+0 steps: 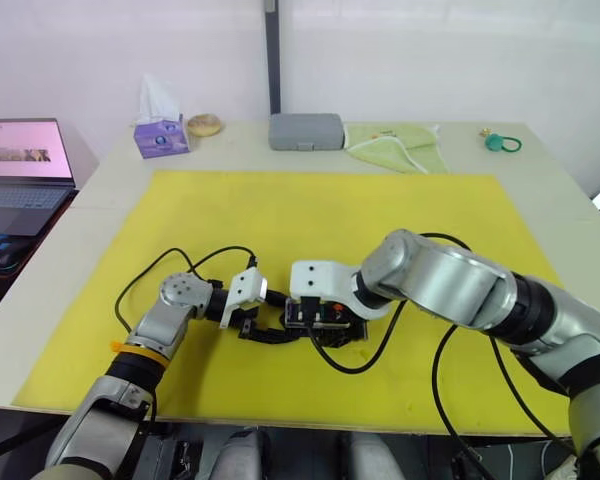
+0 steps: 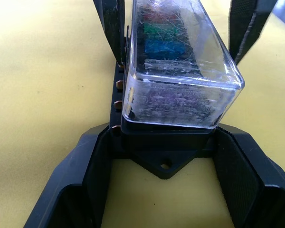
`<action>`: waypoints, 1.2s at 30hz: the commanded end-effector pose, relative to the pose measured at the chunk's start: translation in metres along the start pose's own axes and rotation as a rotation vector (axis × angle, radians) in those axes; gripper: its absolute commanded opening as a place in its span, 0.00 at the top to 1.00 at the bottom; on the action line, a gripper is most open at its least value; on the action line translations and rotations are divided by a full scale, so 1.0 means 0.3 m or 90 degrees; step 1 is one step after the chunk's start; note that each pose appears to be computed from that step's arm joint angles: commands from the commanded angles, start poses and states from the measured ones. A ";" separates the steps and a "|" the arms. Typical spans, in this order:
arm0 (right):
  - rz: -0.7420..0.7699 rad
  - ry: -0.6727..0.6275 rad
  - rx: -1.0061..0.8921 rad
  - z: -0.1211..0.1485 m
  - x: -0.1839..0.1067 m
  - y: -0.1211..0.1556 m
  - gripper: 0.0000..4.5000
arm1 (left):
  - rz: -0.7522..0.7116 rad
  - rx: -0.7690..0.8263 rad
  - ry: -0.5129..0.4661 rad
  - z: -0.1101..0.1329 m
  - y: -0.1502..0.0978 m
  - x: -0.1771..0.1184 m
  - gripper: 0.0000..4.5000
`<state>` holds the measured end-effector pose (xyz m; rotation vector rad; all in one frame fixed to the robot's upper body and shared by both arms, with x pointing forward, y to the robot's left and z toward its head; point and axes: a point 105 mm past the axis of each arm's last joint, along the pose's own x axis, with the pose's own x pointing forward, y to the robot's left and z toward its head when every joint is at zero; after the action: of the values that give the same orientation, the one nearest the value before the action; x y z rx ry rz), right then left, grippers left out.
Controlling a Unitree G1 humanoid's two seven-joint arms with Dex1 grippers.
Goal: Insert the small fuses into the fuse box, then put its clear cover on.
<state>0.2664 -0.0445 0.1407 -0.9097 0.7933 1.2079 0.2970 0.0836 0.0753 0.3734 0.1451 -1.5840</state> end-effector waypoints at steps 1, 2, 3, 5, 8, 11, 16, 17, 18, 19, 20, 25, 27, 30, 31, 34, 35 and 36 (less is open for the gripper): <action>-0.002 -0.025 -0.016 0.039 -0.024 0.004 0.15 | 0.000 -0.068 0.068 -0.112 -0.032 -0.005 0.43; -0.004 -0.028 -0.016 0.043 -0.027 0.002 0.15 | -0.001 -0.067 0.068 -0.112 -0.032 -0.005 0.43; -0.007 -0.031 -0.017 0.046 -0.030 -0.001 0.15 | -0.001 -0.067 0.069 -0.112 -0.033 -0.004 0.43; -0.018 -0.036 -0.019 0.051 -0.035 -0.010 0.15 | -0.001 -0.068 0.069 -0.112 -0.032 -0.005 0.43; -0.032 -0.044 -0.022 0.057 -0.042 -0.025 0.15 | -0.001 -0.068 0.070 -0.112 -0.031 -0.008 0.43; -0.038 -0.052 -0.030 0.068 -0.049 -0.029 0.15 | -0.001 -0.069 0.070 -0.113 -0.030 -0.009 0.43; -0.045 -0.061 -0.038 0.080 -0.058 -0.030 0.15 | -0.001 -0.069 0.070 -0.112 -0.030 -0.008 0.43; -0.046 -0.062 -0.039 0.081 -0.059 -0.030 0.15 | -0.002 -0.070 0.070 -0.112 -0.030 -0.007 0.43; -0.048 -0.064 -0.041 0.083 -0.061 -0.031 0.15 | -0.001 -0.070 0.070 -0.112 -0.029 -0.008 0.43; -0.051 -0.067 -0.041 0.085 -0.065 -0.034 0.15 | -0.001 -0.070 0.070 -0.111 -0.028 -0.008 0.43; -0.052 -0.074 -0.040 0.089 -0.068 -0.036 0.15 | 0.000 -0.070 0.070 -0.112 -0.027 -0.008 0.43; -0.050 -0.086 -0.032 0.093 -0.068 -0.038 0.15 | 0.001 -0.070 0.070 -0.110 -0.025 -0.008 0.43; -0.048 -0.090 -0.034 0.096 -0.070 -0.035 0.15 | 0.002 -0.070 0.070 -0.110 -0.024 -0.010 0.43; -0.047 -0.096 -0.037 0.103 -0.078 -0.032 0.15 | 0.003 -0.070 0.071 -0.111 -0.025 -0.013 0.43; -0.048 -0.098 -0.041 0.104 -0.082 -0.031 0.15 | 0.003 -0.071 0.071 -0.111 -0.025 -0.014 0.43; -0.057 -0.117 -0.052 0.107 -0.103 -0.035 0.15 | 0.004 -0.071 0.072 -0.112 -0.026 -0.017 0.43; -0.060 -0.139 -0.063 0.113 -0.118 -0.033 0.15 | 0.006 -0.072 0.072 -0.112 -0.025 -0.018 0.43; -0.056 -0.163 -0.068 0.120 -0.132 -0.029 0.15 | 0.008 -0.072 0.072 -0.112 -0.024 -0.020 0.43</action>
<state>0.2726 -0.0330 0.1735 -0.8600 0.5972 1.2344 0.2973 0.0834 0.0759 0.3743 0.1455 -1.5858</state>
